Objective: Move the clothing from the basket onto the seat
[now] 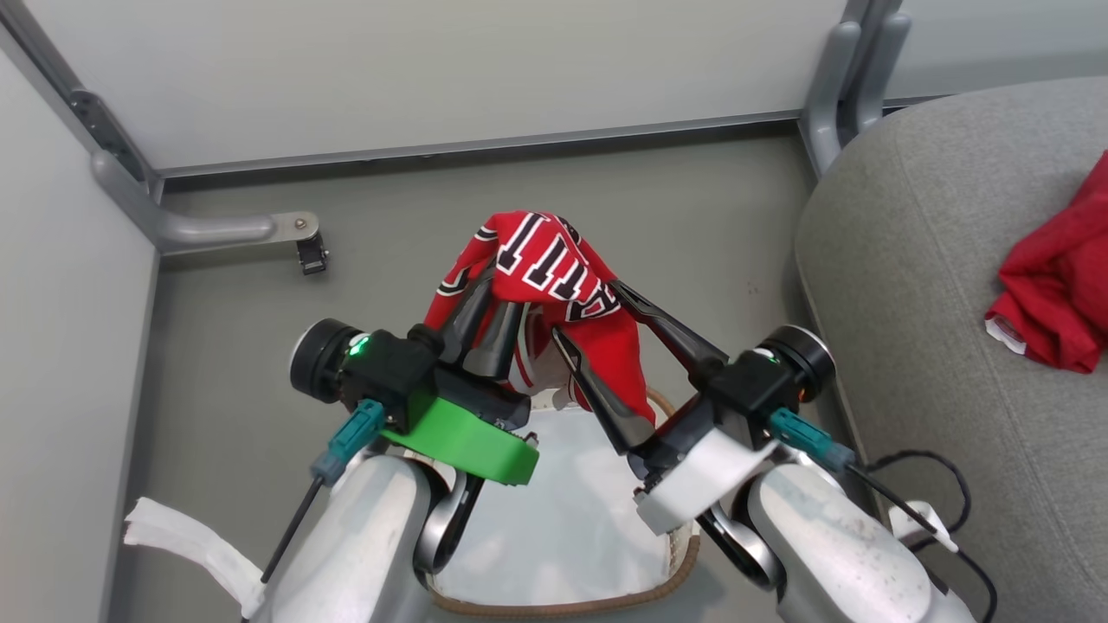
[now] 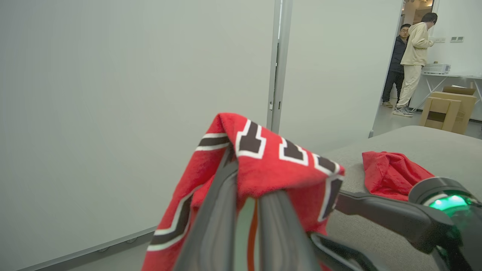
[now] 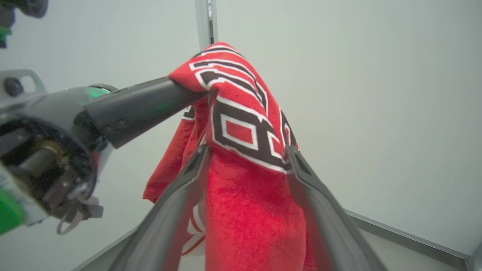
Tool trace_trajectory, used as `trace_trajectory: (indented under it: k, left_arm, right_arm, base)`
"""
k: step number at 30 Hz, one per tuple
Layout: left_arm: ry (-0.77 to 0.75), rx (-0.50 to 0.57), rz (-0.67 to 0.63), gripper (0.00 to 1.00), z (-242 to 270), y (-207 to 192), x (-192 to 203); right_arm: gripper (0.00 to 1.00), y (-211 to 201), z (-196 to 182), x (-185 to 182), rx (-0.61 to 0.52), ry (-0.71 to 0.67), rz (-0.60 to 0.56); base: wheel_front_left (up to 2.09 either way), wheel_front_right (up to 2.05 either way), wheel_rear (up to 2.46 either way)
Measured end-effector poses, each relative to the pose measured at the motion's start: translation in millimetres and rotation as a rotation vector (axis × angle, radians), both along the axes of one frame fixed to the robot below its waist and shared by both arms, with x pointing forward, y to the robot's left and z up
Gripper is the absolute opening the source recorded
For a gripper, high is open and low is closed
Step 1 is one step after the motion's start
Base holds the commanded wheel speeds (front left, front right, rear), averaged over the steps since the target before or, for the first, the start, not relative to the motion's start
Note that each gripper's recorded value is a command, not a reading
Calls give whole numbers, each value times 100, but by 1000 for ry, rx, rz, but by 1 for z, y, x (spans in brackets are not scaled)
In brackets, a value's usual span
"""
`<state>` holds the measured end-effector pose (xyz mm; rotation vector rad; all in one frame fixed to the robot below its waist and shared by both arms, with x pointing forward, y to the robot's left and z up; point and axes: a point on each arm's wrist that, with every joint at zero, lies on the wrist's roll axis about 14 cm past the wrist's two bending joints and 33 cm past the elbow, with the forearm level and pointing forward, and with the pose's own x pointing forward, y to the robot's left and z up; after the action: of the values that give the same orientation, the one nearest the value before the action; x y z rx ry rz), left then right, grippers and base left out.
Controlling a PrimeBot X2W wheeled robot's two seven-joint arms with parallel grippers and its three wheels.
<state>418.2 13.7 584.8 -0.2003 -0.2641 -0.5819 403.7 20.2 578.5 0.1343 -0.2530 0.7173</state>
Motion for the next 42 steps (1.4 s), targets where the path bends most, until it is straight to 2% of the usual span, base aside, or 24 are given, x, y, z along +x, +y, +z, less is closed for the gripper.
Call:
trace_trajectory:
  k: [7, 13, 14, 16, 17, 23, 25, 26, 27, 29, 42]
  left_arm:
    - [10, -23, -19, 0, 1, -2, -5]
    - [23, -43, -23, 0, 1, -1, -10]
    - [23, -45, -20, 0, 1, 0, -11]
    - [22, -49, -20, 0, 2, 1, -12]
    - [22, -49, -20, 0, 3, 1, -13]
    - [25, -50, -13, 0, 2, 0, -10]
    - [24, -48, -15, 36, 2, -2, -9]
    - [28, -46, -20, 39, 0, -4, -9]
    - [31, -43, -24, 48, -2, -6, -9]
    - [37, -42, -36, 100, -4, -10, -9]
    - [74, -20, -206, 100, -25, -74, -3]
  right_arm:
    - [100, 23, -35, 11, -134, 49, 56]
    - [100, 36, -47, 15, -152, 85, 85]
    - [80, 36, -48, 15, -151, 92, 85]
    - [17, 36, -48, 17, -137, 104, 84]
    - [0, 37, -47, 16, -131, 105, 86]
    - [0, 27, -32, 22, -68, 98, 50]
    - [0, 20, -25, 23, -49, 84, 28]
    - [0, 14, -22, 25, -36, 80, 11]
    - [0, 9, -21, 24, -27, 80, -4]
    - [0, -2, -21, 23, -20, 83, -34]
    - [0, -120, -11, 26, 79, 89, -367]
  base:
    - [0, 0, 0]
    - [0, 0, 0]
    - [0, 0, 0]
    - [0, 0, 0]
    - [0, 0, 0]
    - [0, 0, 0]
    - [0, 0, 0]
    - [0, 0, 0]
    - [0, 0, 0]
    - [0, 0, 0]
    - [0, 0, 0]
